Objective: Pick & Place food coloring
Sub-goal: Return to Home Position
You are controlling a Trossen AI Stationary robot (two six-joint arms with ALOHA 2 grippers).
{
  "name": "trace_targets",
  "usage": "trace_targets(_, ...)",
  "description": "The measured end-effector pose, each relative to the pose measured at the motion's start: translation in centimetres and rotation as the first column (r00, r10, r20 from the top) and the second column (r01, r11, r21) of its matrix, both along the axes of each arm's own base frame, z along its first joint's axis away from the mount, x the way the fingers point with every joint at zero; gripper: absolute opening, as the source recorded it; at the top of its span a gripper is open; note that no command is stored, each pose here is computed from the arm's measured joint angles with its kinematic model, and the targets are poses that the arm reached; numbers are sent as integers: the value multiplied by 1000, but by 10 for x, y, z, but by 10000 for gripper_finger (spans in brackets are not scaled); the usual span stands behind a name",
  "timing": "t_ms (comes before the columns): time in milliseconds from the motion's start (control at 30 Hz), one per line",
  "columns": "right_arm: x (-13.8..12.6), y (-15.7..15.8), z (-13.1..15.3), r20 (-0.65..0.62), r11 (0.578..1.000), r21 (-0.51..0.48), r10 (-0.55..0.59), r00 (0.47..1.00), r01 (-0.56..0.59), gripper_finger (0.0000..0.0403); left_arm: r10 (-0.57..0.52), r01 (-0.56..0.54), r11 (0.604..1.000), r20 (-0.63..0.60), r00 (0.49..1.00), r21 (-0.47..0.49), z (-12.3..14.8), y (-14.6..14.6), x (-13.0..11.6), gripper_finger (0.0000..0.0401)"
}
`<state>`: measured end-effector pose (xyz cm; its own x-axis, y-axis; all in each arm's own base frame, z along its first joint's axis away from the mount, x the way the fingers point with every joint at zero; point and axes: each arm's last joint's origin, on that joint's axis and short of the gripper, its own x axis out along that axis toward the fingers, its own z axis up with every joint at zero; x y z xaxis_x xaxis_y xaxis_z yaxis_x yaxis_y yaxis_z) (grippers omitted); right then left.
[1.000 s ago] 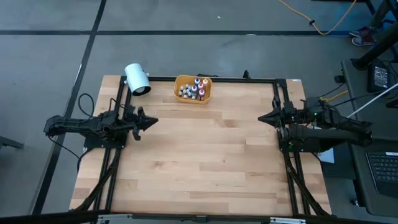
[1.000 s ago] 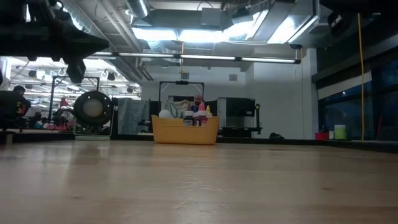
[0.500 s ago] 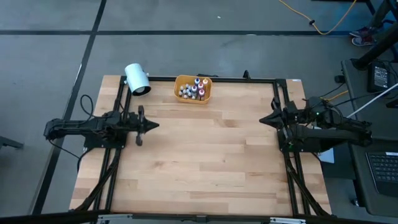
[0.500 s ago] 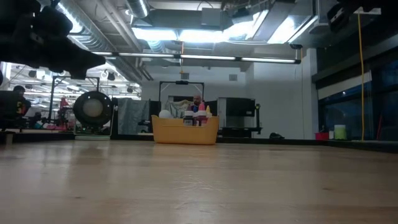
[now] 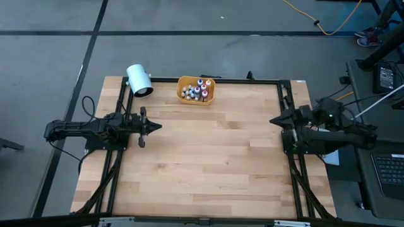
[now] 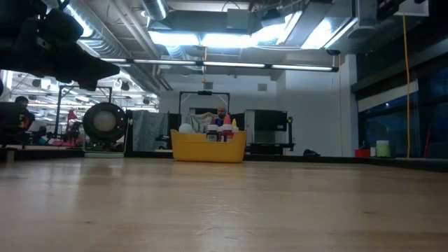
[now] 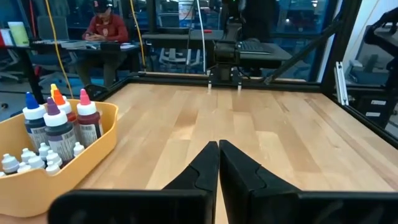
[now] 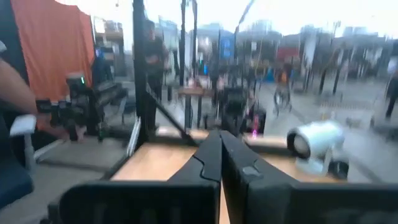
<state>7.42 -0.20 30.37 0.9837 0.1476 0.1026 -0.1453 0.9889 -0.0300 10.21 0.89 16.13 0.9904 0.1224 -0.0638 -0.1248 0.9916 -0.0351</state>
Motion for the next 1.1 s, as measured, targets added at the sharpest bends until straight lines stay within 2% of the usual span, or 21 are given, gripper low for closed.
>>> trace_targets(67,-6,1,-5,66,1000,-17,2,998,-1,3,0,0,1000,0,1000,0,0,0,0,7)
trace_targets(200,-8,2,-44,156,1000,-13,18,988,-17,2,0,0,1000,0,1000,0,0,0,0,6)
trace_targets(333,12,1,-85,198,999,34,27,980,-34,2,2,-2,1000,7,1000,0,0,0,0,10)
trace_targets(400,17,2,-97,268,997,37,49,962,-61,2,5,-5,1000,2,1000,0,0,0,0,10)
trace_targets(467,20,4,-105,215,997,40,61,975,-71,2,9,-9,1000,9,1000,1,1,0,0,10)
trace_targets(667,23,9,-119,102,997,-47,63,993,-58,1,9,-9,1000,-4,1000,0,0,0,1,6)
trace_targets(867,24,10,-124,43,998,-30,52,998,-51,1,9,-9,1000,3,1000,0,0,0,1,11)
trace_targets(1100,26,8,-133,-25,981,-194,-24,999,18,28,9,-9,1000,2,1000,0,0,0,1,12)
